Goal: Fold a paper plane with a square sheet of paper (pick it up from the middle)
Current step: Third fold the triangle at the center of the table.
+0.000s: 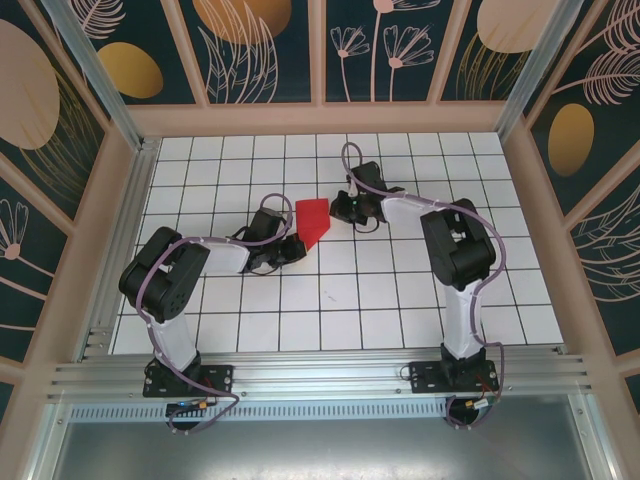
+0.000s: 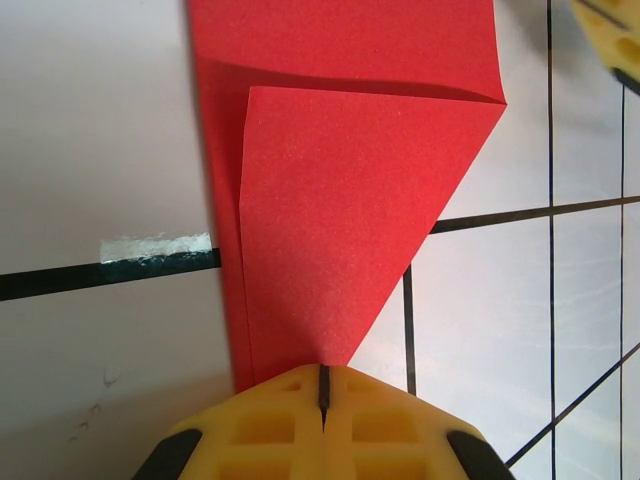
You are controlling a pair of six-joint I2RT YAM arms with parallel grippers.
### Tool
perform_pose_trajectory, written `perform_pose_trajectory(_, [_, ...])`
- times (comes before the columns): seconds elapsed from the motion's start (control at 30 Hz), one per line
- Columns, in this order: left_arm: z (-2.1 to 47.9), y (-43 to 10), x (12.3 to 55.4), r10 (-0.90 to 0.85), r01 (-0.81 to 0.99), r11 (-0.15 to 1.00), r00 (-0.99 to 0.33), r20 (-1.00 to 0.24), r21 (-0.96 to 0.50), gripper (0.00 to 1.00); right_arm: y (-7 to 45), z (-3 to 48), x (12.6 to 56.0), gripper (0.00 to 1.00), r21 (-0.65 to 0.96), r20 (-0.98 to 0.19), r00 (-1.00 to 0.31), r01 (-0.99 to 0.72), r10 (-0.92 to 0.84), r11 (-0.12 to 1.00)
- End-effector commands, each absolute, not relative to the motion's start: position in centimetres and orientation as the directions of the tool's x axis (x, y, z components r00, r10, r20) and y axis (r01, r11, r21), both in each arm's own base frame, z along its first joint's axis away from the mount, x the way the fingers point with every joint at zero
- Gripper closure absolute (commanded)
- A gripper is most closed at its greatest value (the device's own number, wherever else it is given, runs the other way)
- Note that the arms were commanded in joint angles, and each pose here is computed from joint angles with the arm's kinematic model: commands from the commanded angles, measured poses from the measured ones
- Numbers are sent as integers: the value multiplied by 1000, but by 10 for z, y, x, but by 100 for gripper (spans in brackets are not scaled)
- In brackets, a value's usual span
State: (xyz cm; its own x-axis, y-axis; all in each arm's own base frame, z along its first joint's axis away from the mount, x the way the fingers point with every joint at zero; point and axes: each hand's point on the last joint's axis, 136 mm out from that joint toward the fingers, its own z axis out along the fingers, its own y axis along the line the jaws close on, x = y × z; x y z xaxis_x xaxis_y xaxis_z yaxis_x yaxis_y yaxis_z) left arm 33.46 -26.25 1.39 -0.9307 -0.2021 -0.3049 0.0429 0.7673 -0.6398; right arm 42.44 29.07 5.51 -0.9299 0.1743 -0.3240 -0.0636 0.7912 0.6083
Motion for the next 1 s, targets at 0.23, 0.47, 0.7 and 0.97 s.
perform_pose_trajectory(0.23, [-15, -239, 306, -189, -41, 833, -958, -216, -551, 100, 330, 32, 371, 91, 623, -254, -962, -84, 100, 778])
perform_pose_trajectory(0.47, [13, -248, 315, -200, -5, 796, -946, -255, -605, 100, 325, 7, 373, 91, 572, -215, -972, -46, 96, 819])
perform_pose_trajectory(0.7, [62, -253, 339, -275, 27, 761, -892, -359, -649, 87, 318, -1, 361, 91, 541, -182, -979, -25, 88, 841])
perform_pose_trajectory(0.97, [61, -259, 346, -289, 28, 742, -888, -358, -670, 85, 317, 7, 318, 91, 540, -127, -989, -1, 80, 842])
